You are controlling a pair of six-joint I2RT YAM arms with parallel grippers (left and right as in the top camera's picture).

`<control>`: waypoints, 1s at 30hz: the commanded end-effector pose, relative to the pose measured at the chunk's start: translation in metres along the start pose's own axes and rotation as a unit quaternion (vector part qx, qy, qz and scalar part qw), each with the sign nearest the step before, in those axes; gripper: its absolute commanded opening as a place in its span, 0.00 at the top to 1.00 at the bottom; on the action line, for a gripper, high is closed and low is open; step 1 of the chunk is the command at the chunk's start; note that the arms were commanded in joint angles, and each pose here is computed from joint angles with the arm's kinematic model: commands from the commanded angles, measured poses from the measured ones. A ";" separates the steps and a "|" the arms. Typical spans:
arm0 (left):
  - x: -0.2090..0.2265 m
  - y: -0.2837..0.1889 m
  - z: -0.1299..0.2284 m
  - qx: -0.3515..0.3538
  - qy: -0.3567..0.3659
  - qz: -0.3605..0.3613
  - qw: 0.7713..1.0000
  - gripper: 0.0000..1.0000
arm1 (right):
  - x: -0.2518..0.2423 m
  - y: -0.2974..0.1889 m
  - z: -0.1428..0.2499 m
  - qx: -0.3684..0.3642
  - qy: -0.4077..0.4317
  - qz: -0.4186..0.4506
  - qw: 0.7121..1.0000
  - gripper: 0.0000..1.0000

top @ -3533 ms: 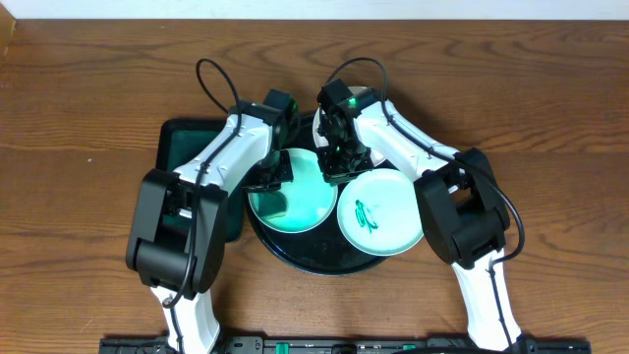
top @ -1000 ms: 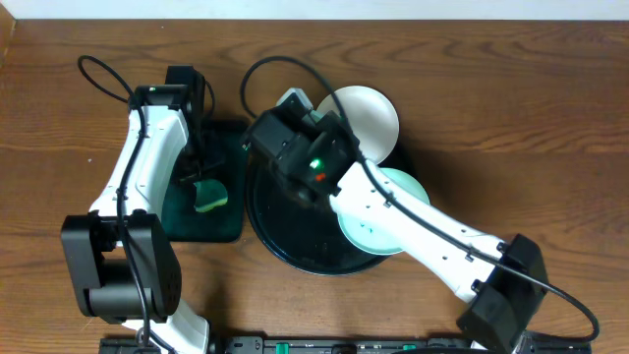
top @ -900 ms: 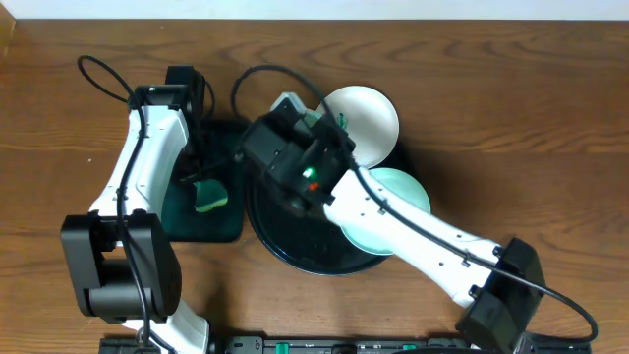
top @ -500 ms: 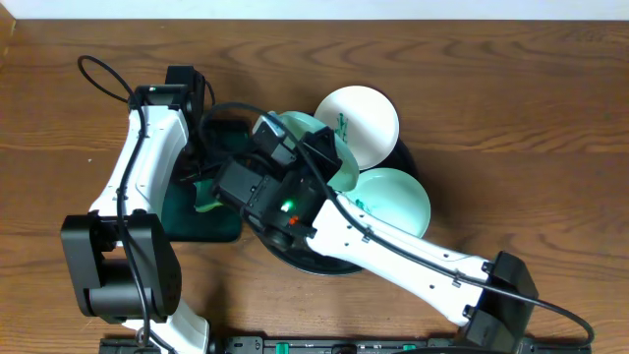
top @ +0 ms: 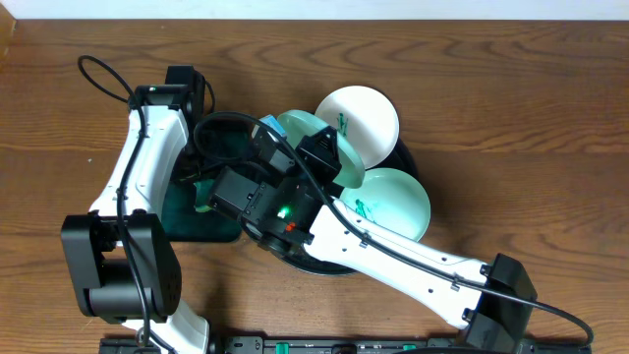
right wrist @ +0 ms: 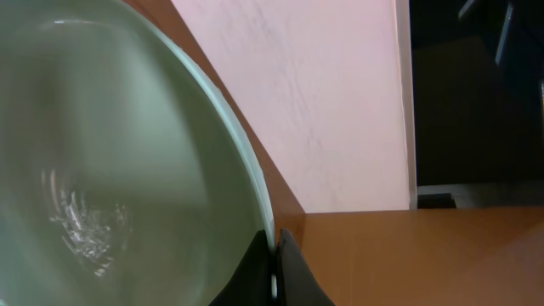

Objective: Clean dirty plates on tray and stack at the side
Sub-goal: 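Grip the cleaned left plate with the right gripper and lift it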

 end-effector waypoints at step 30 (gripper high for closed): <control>0.003 0.003 0.002 0.014 0.008 -0.009 1.000 0.93 | -0.026 0.077 0.040 0.120 0.099 -0.021 0.988 0.99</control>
Point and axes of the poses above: each gripper's point midway between its finger pads, its own y axis out along the fingers, its own x axis along the line the jaws close on, z = x × y, the point moved 8 cm from there along -y, back along the fingers, and after that the axes turned 4 degrees about -y, right-handed, at the moved point
